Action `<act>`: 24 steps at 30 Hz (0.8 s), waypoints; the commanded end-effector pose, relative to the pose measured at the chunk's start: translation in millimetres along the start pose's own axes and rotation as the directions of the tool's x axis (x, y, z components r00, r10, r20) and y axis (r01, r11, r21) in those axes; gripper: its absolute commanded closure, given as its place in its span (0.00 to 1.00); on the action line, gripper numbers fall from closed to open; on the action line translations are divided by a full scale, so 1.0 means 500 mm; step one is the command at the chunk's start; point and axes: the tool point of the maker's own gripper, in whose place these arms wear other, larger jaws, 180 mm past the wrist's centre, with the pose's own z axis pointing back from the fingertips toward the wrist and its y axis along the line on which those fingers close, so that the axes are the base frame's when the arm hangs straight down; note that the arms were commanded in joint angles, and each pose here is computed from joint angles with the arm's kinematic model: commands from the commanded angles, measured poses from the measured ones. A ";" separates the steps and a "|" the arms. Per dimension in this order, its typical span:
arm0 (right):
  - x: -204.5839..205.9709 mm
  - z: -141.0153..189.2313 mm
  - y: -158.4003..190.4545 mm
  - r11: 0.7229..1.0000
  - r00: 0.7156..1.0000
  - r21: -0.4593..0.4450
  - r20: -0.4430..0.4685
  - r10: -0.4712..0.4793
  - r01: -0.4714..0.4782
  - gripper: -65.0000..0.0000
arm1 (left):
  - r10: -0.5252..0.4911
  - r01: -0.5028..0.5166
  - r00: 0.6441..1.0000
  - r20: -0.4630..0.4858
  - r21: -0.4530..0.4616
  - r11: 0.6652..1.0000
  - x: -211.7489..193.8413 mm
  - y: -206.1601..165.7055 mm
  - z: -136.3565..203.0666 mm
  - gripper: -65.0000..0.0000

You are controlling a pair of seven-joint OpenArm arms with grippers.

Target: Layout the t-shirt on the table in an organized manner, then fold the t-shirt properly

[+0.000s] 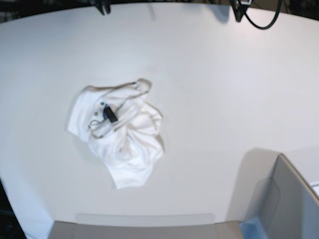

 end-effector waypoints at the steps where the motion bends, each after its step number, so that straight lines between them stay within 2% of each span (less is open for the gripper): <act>1: 0.031 -0.005 0.002 1.000 0.998 0.004 0.061 -0.001 0.001 0.85 | 0.000 0.000 0.999 0.040 0.006 1.000 0.024 0.003 0.005 1.00; 6: 0.067 -0.033 -0.009 1.000 0.985 -0.005 0.174 0.015 -0.014 0.77 | 0.006 -0.007 0.996 0.088 0.012 1.000 0.061 0.004 -0.003 1.00; 9: 0.080 -0.048 -0.031 0.999 0.976 -0.040 0.215 -0.028 0.037 0.74 | 0.008 -0.009 0.994 0.108 0.014 1.000 0.075 0.005 -0.008 1.00; 11: 0.074 -0.064 -0.051 0.994 0.976 -0.065 0.207 -0.072 0.088 0.73 | 0.013 -0.015 0.992 0.127 0.016 1.000 0.085 0.003 -0.018 1.00; 16: 0.042 -0.110 -0.118 0.989 0.985 -0.068 0.127 -0.121 0.130 0.73 | 0.049 -0.046 0.987 0.153 -0.027 0.999 0.102 -0.033 -0.029 1.00; 21: 0.036 -0.171 -0.190 0.987 0.988 -0.082 0.075 -0.132 0.138 0.73 | 0.079 -0.069 0.979 0.190 -0.061 0.996 0.124 -0.063 -0.046 1.00; 24: 0.050 -0.210 -0.220 0.984 0.987 -0.099 0.077 -0.144 0.151 0.73 | 0.087 -0.074 0.977 0.197 -0.072 0.995 0.129 -0.073 -0.049 1.00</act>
